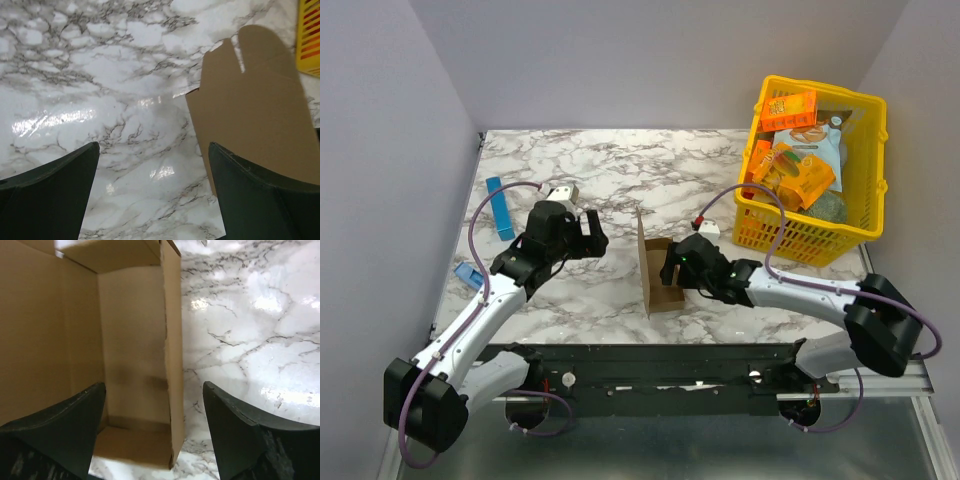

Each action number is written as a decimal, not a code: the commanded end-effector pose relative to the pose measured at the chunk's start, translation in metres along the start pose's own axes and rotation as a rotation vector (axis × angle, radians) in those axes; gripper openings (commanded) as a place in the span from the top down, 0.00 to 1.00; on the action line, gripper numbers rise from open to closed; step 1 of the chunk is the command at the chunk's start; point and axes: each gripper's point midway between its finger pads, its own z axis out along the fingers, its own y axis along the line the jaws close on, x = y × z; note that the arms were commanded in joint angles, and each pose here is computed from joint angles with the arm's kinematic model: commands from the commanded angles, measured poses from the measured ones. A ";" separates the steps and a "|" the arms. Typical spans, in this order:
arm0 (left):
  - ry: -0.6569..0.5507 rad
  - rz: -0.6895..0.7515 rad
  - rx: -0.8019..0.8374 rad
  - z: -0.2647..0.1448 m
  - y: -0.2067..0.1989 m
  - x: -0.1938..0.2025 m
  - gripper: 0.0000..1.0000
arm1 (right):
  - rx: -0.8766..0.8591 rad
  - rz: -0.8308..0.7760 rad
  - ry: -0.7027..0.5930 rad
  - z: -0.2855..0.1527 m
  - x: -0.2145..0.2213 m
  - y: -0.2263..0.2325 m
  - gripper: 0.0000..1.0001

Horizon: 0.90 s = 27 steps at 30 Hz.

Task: Fold the paper box

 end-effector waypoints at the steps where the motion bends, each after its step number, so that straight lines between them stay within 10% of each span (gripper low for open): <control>1: -0.013 -0.155 -0.024 0.016 0.012 0.012 0.01 | -0.020 0.027 -0.076 -0.028 -0.018 -0.007 0.13; 15: 0.201 -0.124 0.051 0.091 -0.001 0.057 0.11 | 0.155 0.055 -0.059 -0.027 0.017 -0.083 0.19; 27: 0.318 -0.018 0.178 0.161 -0.053 0.075 0.15 | 0.074 -0.033 0.074 -0.010 0.034 -0.051 0.22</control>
